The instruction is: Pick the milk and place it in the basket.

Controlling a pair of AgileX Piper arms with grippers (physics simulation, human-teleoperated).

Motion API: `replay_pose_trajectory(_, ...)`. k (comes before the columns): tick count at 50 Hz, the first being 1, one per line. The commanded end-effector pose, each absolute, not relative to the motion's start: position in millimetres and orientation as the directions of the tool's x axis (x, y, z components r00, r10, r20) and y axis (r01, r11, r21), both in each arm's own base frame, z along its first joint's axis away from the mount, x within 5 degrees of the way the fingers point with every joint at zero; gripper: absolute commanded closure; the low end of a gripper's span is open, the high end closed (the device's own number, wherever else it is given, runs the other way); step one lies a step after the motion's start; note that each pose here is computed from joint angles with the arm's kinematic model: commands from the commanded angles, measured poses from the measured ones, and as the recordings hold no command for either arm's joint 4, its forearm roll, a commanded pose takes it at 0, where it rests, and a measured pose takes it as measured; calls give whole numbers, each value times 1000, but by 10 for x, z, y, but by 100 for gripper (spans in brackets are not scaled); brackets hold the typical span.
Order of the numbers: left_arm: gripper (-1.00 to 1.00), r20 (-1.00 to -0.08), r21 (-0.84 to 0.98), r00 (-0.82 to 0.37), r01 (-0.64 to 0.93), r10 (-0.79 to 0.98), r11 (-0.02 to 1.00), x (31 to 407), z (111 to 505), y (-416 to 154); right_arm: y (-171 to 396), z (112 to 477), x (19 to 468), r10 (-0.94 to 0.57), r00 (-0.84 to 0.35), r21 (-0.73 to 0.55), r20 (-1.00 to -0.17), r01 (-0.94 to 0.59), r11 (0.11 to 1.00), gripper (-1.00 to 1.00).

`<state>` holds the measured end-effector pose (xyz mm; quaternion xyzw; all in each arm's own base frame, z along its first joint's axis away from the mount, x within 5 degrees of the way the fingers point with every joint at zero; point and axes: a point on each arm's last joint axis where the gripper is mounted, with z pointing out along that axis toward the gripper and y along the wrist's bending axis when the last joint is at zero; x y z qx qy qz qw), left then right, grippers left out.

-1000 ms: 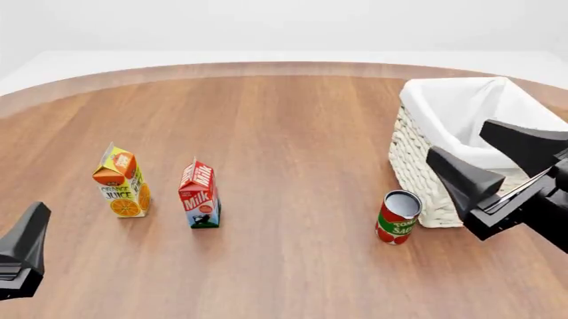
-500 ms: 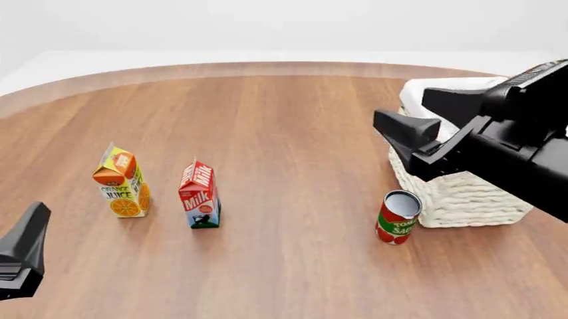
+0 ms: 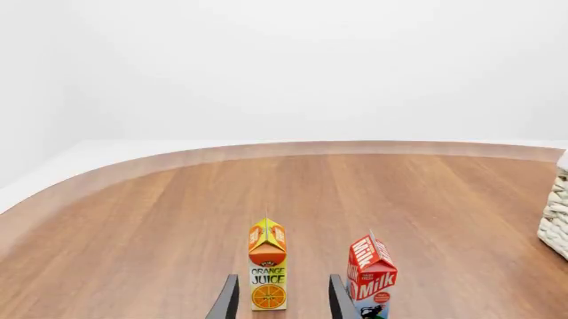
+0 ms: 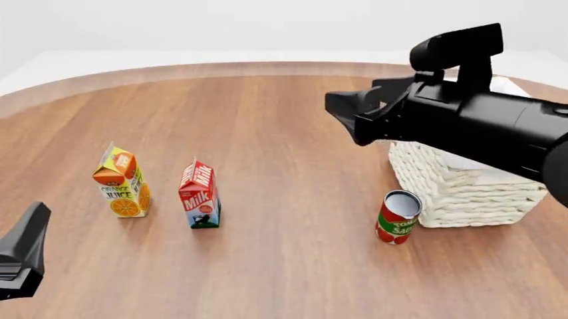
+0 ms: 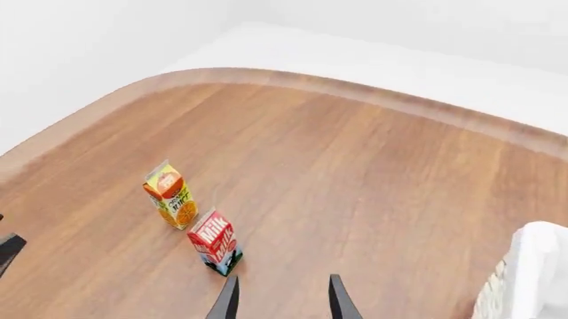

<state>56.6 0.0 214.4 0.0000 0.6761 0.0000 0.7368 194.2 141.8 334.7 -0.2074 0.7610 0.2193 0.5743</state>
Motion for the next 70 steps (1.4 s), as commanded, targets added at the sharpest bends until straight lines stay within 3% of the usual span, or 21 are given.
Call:
replay_pose_trajectory(1, -100, -996, 0, 86, 0, 0, 1000, 566, 2144, 0, 1621, 3331, 2085, -59, -312, 139, -948, -574, 807, -100)
replay_pose_trajectory(34, -100, -996, 0, 86, 0, 0, 1000, 566, 2144, 0, 2130, 3271, 2446, -10, -451, 269, -893, -550, 791, -100)
replay_pose_trajectory(70, -100, -996, 0, 86, 0, 0, 1000, 566, 2144, 0, 2504, 2962, 2811, 68, -534, 374, -843, -491, 787, -100)
